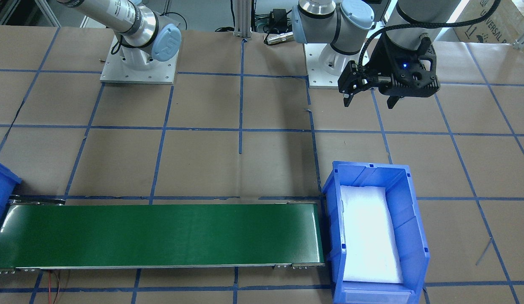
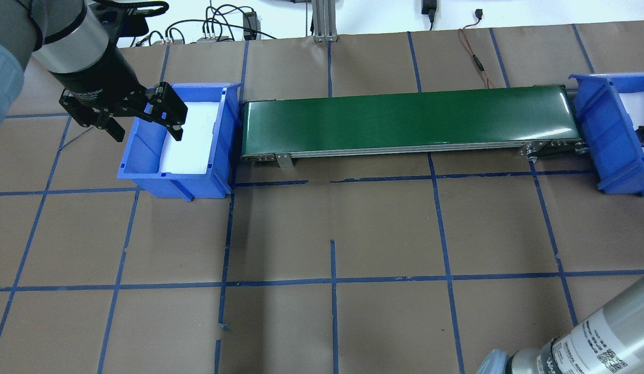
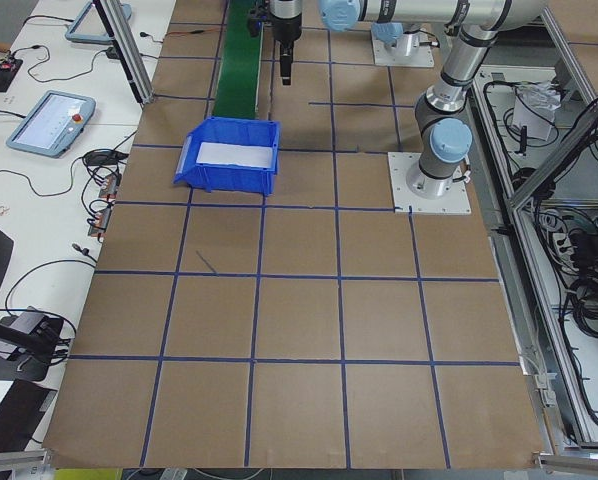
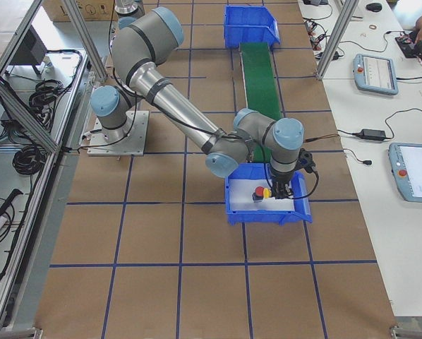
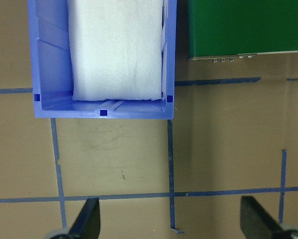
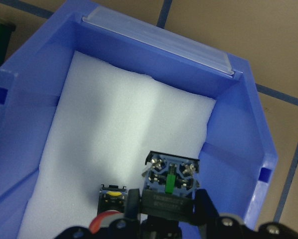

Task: Transport two buttons from left to right
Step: 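Carry the yellow button with the right gripper into the far blue bin, then release the yellow button and raise the right gripper out of the bin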

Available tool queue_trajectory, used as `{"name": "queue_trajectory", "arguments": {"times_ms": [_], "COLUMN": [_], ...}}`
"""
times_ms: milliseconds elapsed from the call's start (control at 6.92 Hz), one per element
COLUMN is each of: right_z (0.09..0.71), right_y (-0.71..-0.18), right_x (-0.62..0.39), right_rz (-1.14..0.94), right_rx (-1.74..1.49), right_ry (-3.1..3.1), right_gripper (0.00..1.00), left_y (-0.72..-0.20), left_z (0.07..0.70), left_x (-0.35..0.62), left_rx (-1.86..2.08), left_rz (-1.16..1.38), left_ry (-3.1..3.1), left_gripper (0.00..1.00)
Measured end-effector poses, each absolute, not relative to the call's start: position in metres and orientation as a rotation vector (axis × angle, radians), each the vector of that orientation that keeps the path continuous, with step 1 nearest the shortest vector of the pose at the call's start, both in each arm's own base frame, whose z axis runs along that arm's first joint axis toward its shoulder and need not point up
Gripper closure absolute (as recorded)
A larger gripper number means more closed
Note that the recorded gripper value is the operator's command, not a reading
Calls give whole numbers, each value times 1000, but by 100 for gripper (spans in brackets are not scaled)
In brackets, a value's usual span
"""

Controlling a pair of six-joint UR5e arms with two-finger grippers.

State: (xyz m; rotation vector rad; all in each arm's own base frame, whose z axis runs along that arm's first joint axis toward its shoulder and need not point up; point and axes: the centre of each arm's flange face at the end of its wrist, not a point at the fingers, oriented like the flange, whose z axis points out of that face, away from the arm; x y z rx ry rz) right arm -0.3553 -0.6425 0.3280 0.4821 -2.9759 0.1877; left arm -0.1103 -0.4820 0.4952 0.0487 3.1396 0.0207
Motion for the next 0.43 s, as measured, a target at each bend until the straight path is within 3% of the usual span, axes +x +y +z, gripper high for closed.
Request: {"name": "queue_trajectory", "arguments": {"times_ms": [434], "right_z": [311], "right_y": [-652], "right_x": [-353], "right_rz": [239], "right_rx": [515], "right_ry": [-3001], "right_gripper": [85], "left_y": [-482], "left_z": [495], "left_x": [-110], "left_rx": [49], "left_rz": [21], "left_ry": [3139], "left_gripper": [0]}}
